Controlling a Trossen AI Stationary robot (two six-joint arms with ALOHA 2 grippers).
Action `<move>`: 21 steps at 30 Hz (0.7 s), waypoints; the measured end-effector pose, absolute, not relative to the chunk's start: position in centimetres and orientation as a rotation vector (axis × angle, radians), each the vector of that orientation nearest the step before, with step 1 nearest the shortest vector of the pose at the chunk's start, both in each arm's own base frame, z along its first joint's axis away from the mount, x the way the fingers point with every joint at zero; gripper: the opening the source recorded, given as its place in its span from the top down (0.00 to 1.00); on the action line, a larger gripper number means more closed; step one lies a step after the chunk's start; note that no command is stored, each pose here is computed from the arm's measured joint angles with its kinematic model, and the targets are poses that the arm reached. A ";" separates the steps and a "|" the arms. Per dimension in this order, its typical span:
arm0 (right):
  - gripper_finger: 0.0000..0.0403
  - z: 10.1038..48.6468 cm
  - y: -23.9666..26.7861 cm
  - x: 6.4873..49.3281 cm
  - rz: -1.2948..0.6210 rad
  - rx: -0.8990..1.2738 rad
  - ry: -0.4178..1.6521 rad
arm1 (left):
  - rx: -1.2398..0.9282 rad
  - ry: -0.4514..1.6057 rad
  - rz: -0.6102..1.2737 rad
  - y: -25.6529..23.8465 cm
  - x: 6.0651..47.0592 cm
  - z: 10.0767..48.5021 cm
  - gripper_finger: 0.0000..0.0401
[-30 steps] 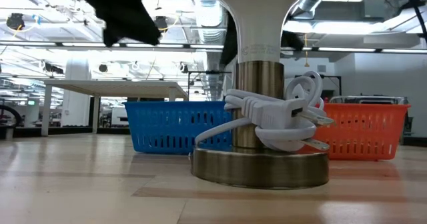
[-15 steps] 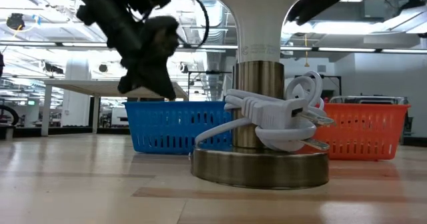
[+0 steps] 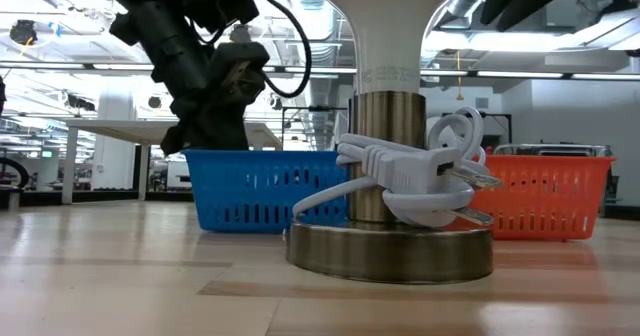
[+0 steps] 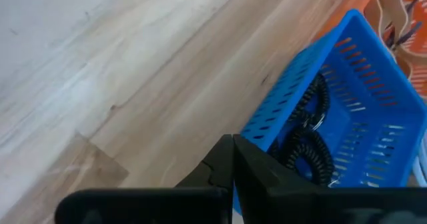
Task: Pick & Place Office Desk Supplies
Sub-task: Put the transparent bin filled with crayon boxes on the shelf
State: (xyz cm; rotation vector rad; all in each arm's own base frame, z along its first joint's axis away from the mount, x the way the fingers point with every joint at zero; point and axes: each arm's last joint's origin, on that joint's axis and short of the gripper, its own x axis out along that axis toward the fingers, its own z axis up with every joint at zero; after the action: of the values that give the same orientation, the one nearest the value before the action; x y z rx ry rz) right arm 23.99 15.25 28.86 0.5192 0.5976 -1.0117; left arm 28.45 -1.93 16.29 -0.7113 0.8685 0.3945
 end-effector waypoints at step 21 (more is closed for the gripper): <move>0.76 30.5 12.0 24.0 -1.102 0.602 0.567 | -0.468 0.431 0.337 -1.9 22.4 27.3 1.00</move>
State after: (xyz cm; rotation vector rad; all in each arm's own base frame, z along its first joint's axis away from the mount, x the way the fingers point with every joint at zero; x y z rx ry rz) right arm 24.03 11.98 30.53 0.6022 0.5672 -1.1016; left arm 22.41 -1.94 27.32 -0.4685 0.4308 0.3369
